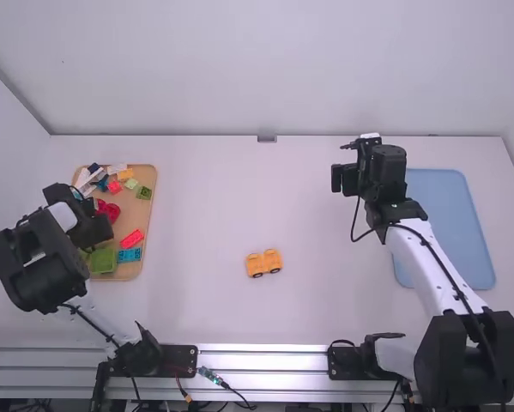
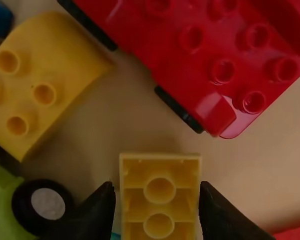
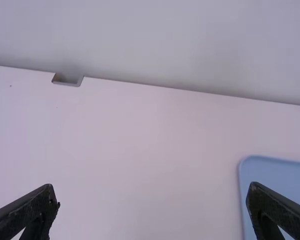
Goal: Assemble lego blocks to make yellow taxi
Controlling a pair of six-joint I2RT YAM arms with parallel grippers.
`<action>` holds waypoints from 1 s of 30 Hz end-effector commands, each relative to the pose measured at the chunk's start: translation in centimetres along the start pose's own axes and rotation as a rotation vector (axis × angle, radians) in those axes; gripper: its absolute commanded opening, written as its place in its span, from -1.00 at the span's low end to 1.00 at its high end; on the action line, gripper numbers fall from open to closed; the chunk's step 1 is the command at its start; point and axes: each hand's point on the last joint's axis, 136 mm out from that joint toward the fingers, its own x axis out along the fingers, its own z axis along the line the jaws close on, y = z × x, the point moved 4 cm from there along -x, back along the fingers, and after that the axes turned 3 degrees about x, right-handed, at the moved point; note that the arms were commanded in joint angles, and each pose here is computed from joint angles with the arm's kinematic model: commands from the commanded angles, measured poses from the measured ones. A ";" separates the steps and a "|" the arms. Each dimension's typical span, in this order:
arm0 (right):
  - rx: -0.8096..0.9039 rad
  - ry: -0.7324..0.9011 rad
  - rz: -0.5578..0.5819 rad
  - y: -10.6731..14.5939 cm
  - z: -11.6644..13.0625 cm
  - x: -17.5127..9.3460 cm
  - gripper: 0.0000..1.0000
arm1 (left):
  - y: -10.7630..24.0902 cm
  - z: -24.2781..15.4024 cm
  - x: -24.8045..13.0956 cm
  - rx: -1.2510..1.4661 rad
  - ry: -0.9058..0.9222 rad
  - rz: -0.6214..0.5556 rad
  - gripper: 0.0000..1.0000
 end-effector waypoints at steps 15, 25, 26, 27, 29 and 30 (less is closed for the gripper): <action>0.000 0.001 -0.022 -0.9 0.0 -0.2 0.98 | 0.9 -1.0 1.0 0.003 0.044 0.000 -0.47; 0.024 -0.004 -0.033 -1.1 0.0 -0.2 0.98 | -2.6 -2.3 -1.9 0.083 0.175 -0.068 -0.96; 0.028 -0.004 -0.034 -1.1 0.0 -0.2 0.98 | -2.8 -2.4 -2.0 0.085 0.183 -0.076 -0.96; 0.038 -0.005 -0.037 -1.2 0.1 -0.2 0.98 | -3.3 -2.8 -2.5 0.110 0.214 -0.103 -0.96; 0.037 -0.042 -0.044 -1.3 0.5 -0.2 0.98 | -4.1 -3.9 -3.9 0.164 0.286 -0.164 -0.96; 0.036 -0.094 -0.055 -1.6 1.2 -0.3 0.98 | -4.4 -4.8 -4.9 0.211 0.340 -0.208 -0.96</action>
